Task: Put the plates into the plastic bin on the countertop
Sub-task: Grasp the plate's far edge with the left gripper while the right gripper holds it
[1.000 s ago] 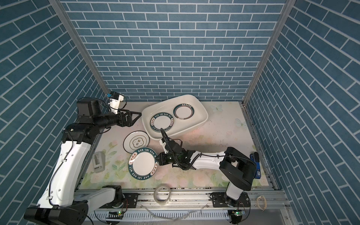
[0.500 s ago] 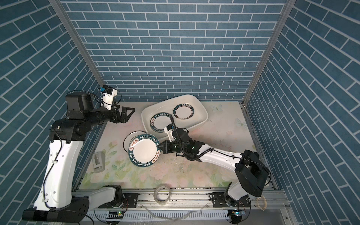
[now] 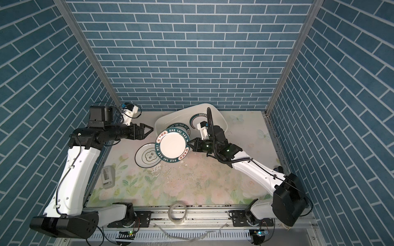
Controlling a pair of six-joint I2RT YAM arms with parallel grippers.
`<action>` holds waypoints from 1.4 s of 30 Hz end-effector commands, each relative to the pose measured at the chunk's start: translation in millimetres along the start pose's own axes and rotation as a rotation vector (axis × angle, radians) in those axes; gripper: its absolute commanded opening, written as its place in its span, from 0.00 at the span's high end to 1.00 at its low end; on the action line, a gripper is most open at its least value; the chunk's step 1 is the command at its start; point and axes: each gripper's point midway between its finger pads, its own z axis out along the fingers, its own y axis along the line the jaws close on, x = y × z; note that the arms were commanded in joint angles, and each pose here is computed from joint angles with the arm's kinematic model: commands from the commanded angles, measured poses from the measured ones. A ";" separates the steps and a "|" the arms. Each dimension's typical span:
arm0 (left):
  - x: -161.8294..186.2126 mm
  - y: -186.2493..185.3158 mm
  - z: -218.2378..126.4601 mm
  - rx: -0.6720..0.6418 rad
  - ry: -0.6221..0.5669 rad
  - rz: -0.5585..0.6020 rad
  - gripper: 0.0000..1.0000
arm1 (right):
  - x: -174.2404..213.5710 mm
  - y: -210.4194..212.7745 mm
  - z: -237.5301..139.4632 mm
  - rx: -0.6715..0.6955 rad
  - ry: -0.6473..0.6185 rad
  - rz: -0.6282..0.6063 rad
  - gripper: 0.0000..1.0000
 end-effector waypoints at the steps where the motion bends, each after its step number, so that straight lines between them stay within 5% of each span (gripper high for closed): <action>1: 8.3 -11.5 16.6 0.140 0.037 -0.039 0.11 | -23.7 26.0 -23.2 -0.072 -0.050 -0.070 1.00; 14: 19.9 -28.0 46.5 0.389 0.092 -0.122 0.24 | -50.2 25.9 -39.8 -0.115 -0.083 -0.060 1.00; 36: 20.8 -34.6 73.0 0.486 0.164 -0.214 0.64 | -72.7 32.2 -36.1 -0.170 -0.111 -0.068 1.00; 42: 18.2 -36.8 70.4 0.485 0.156 -0.207 0.55 | -74.0 26.3 -40.3 -0.121 -0.128 -0.091 1.00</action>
